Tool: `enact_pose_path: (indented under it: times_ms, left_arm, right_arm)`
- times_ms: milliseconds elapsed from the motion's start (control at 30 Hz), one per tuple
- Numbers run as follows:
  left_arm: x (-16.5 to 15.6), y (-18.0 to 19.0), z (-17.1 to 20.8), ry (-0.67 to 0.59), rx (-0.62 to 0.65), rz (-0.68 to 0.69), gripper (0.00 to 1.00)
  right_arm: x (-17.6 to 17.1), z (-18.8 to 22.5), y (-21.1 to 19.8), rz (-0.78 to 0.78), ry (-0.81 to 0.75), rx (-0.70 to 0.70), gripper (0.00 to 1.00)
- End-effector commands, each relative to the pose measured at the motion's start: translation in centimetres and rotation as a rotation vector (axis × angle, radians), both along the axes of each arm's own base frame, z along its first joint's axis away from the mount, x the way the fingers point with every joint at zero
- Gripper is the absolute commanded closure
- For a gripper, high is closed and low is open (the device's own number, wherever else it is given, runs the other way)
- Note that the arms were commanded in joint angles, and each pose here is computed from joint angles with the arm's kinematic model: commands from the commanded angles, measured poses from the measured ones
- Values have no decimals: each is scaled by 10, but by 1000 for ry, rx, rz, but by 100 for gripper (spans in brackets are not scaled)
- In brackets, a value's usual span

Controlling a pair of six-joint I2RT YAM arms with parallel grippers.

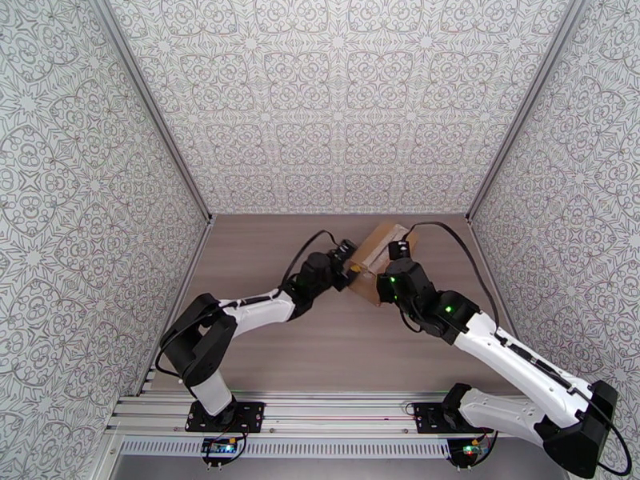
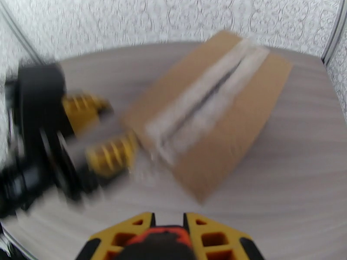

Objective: Unpack the express box

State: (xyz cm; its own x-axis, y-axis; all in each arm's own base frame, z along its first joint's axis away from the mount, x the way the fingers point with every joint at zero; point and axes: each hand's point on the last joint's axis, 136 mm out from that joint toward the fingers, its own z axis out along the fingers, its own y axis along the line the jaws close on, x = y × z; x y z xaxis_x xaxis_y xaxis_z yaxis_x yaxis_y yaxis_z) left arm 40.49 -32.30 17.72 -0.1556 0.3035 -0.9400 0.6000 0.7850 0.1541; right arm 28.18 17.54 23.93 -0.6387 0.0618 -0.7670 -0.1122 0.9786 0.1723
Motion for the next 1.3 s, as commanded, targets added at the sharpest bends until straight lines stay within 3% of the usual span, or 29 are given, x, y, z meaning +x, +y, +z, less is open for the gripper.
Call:
enact_pose_path:
  times_ms: [0,233,500,767,867,1000,1267]
  left_arm:
    - [3,-5,7,-32,12,38,38]
    - [-6,-3,20,-63,-5,17,35]
    - [-26,3,55,-74,-75,-110,28]
    - [-3,9,77,-30,-113,-134,25]
    - [24,3,72,58,-100,-132,25]
    - [43,-11,70,197,-221,-205,25]
    - [30,-30,50,331,-334,-338,24]
  right_arm:
    - [-7,-1,-2,-10,51,-1,100]
    - [-1,22,-14,-56,-32,37,100]
    - [12,29,-44,-126,-39,58,100]
    - [35,40,-58,-153,-68,141,100]
    - [42,39,-73,-206,-46,107,100]
    - [51,36,-96,-268,-10,-10,100]
    - [102,28,-118,-333,8,-239,100]
